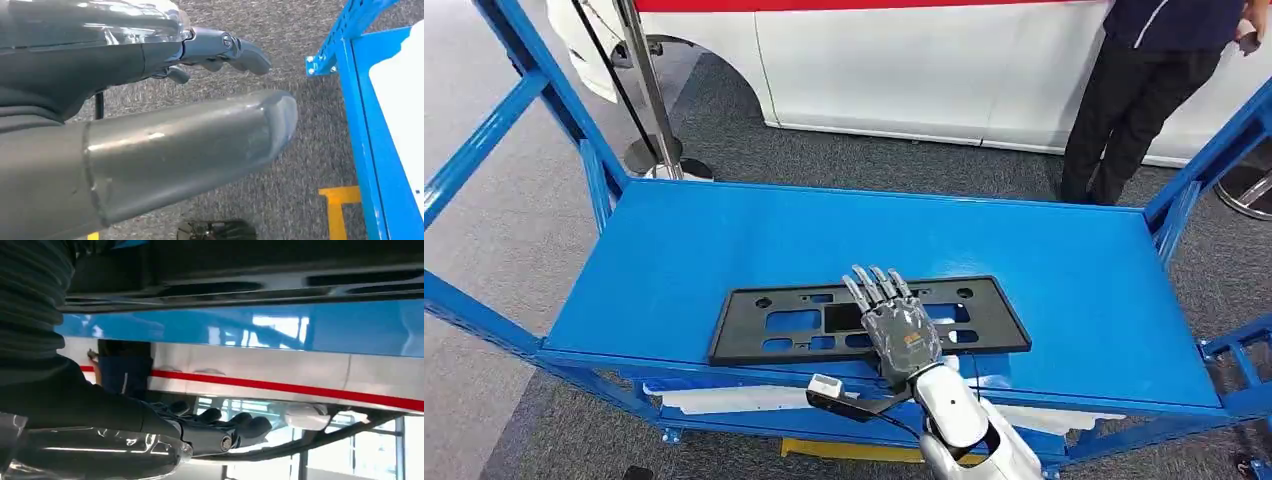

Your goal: Take the parts from the cabinet and place them on the table.

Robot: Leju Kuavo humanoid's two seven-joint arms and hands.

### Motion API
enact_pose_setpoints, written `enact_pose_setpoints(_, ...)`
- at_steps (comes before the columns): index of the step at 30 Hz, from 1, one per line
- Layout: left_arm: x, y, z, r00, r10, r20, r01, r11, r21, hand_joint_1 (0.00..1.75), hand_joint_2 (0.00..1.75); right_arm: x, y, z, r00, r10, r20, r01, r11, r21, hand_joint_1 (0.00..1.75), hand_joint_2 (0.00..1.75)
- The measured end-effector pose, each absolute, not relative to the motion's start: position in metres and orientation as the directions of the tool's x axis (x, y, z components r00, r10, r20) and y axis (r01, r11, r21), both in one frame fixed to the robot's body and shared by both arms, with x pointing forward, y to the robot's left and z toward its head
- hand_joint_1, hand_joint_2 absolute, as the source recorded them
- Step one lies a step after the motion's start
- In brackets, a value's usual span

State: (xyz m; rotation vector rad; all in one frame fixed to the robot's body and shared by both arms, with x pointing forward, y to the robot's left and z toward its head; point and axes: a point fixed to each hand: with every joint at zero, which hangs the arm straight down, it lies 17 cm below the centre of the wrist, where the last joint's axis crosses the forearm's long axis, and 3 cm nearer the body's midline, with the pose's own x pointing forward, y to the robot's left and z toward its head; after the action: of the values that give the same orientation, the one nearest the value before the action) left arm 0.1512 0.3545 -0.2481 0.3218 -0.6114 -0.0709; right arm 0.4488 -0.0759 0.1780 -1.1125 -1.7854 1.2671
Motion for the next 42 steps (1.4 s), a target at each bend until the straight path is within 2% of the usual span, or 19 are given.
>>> enact_pose_setpoints(16, 0.148, 0.355, -0.249, 0.825, -0.152, 0.545, -0.037, 0.947, 0.319, 0.0, 0.0, 0.458, -0.093, 0.165, -0.371, 0.929, 0.008, 0.25, 0.108, -0.962, 0.0, 1.75)
enact_pose_setpoints(17, 0.148, 0.355, -0.249, 0.825, -0.151, 0.544, -0.037, 0.947, 0.32, 0.0, 0.0, 0.458, -0.094, 0.163, -0.369, 0.929, 0.007, 0.248, 0.106, -0.963, 1.29, 1.75)
enact_pose_setpoints(18, 0.148, 0.354, -0.249, 0.825, -0.15, 0.545, -0.038, 0.947, 0.318, 0.0, 0.0, 0.459, -0.096, 0.163, -0.366, 0.931, 0.007, 0.247, 0.105, -0.963, 1.73, 1.75)
enact_pose_setpoints(25, 0.148, 0.354, -0.249, 0.826, -0.144, 0.544, -0.044, 0.948, 0.317, 0.0, 0.0, 0.46, -0.102, 0.138, -0.366, 0.93, 0.041, 0.153, 0.103, -0.983, 1.75, 1.75)
enact_pose_setpoints(42, 0.148, 0.35, -0.25, 0.829, -0.124, 0.545, -0.06, 0.949, 0.308, 0.0, 0.0, 0.464, -0.102, 0.138, -0.369, 0.926, 0.073, 0.132, 0.13, -0.983, 1.75, 1.75)
